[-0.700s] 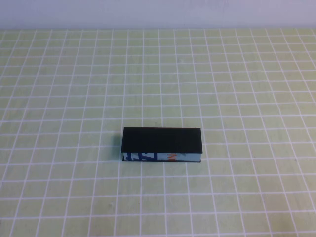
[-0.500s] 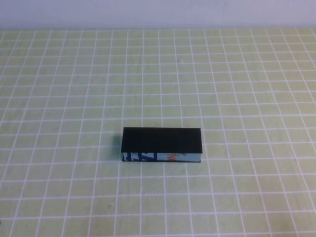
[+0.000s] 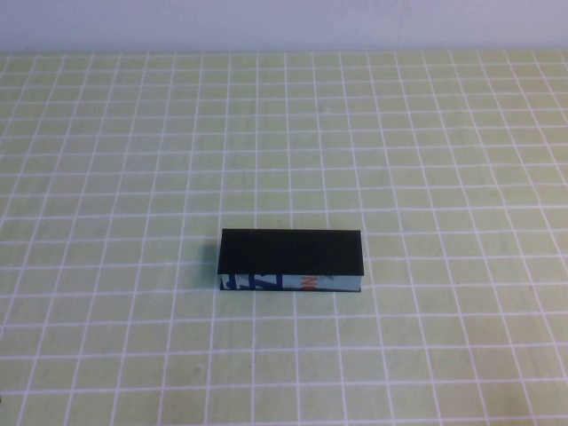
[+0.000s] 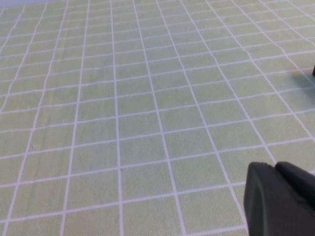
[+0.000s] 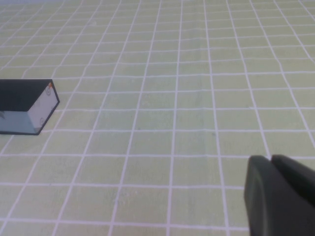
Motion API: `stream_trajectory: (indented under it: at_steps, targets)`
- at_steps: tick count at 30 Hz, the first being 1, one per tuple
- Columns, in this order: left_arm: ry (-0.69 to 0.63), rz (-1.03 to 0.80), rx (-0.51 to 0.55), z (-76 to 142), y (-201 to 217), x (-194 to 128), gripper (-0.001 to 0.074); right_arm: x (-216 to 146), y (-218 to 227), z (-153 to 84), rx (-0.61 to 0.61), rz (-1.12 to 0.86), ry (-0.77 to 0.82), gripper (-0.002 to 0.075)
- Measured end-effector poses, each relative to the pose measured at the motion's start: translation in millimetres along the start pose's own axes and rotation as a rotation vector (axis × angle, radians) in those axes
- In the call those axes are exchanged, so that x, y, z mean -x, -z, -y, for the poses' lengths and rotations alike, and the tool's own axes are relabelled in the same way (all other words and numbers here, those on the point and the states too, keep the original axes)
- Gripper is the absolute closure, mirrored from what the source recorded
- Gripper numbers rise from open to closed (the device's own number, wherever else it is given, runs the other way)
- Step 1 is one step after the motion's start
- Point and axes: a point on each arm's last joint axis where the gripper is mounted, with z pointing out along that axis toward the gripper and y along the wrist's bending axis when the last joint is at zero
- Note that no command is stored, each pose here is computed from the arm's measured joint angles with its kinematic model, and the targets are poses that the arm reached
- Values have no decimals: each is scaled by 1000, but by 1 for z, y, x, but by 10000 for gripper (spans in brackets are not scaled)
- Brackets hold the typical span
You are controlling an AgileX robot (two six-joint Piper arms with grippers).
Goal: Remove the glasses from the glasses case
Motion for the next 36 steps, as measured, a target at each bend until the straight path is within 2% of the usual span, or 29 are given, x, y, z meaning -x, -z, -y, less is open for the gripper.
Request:
stream_trajectory:
  at_steps: [20,23,27,33,36]
  targets:
    - [0,0,0,0,0,0,739,0,0,0,0,0,0,743]
    - [39,12,-13,1,0,1,739,0,0,0,0,0,0,743]
    - [175,65,-52,4,0,6,739,0,0,0,0,0,0,743]
    - [551,174,-137,8,2,18,739,0,0,0,0,0,0,743]
    - [647,200,-151,7,3,21,739,0,0,0,0,0,0,743]
